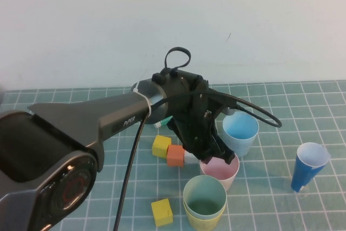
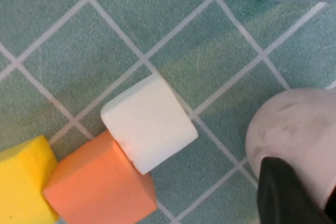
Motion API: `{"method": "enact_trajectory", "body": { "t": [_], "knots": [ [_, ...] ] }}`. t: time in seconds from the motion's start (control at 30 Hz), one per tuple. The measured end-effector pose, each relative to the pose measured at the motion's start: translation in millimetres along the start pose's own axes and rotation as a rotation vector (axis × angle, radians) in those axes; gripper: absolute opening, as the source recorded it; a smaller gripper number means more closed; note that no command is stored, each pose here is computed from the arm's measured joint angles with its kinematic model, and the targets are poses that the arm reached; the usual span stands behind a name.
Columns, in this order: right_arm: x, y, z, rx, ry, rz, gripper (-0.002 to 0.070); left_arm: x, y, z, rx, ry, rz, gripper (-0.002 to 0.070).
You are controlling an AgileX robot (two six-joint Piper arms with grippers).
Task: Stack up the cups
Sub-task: Pick up the pink cup, then place the pink cup on the green cup
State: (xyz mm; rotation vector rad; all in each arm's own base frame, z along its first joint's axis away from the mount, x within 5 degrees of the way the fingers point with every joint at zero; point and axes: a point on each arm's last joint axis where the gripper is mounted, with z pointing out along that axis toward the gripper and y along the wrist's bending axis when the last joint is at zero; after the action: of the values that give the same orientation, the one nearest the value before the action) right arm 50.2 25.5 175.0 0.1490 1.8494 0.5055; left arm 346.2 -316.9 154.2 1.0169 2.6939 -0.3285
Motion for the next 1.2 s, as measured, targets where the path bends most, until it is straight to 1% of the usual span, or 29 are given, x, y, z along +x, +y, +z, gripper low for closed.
{"method": "enact_trajectory", "body": {
  "t": [0.13,0.2,0.3,0.43,0.53,0.67,0.8,0.93,1.07,1.2],
  "knots": [
    [0,0,0,-0.003,0.001,0.006,-0.0003,-6,2.0,-7,-0.017,-0.019,0.015,0.0009],
    [0,0,0,-0.005,0.005,0.006,-0.0003,-10,6.1,-19,-0.046,-0.030,0.032,0.0007],
    [1,1,0,-0.006,0.009,0.006,-0.0003,-15,13.4,-51,-0.086,-0.047,0.042,0.0006],
    [1,1,0,-0.008,0.011,0.006,-0.0003,-10,17.3,-111,-0.112,-0.048,0.052,0.0006],
    [1,1,0,-0.010,0.010,0.001,-0.0003,2,10.2,-152,-0.095,-0.020,0.066,0.0006],
    [1,1,0,-0.011,0.010,-0.005,-0.0003,21,-2.2,-178,-0.005,-0.023,0.061,0.0006],
    [1,1,0,-0.012,0.009,-0.004,-0.0003,41,-5.8,-171,0.032,0.020,0.049,0.0006],
    [1,1,0,-0.012,0.009,-0.005,-0.0003,53,-5.1,-145,0.061,0.047,0.016,0.0006],
    [1,1,0,-0.012,0.009,-0.004,-0.0003,56,-6.4,-130,0.097,0.020,-0.002,0.0006],
    [1,1,0,-0.013,0.009,-0.004,-0.0003,54,-5.8,-123,0.103,0.010,0.005,0.0006]
  ]
}}
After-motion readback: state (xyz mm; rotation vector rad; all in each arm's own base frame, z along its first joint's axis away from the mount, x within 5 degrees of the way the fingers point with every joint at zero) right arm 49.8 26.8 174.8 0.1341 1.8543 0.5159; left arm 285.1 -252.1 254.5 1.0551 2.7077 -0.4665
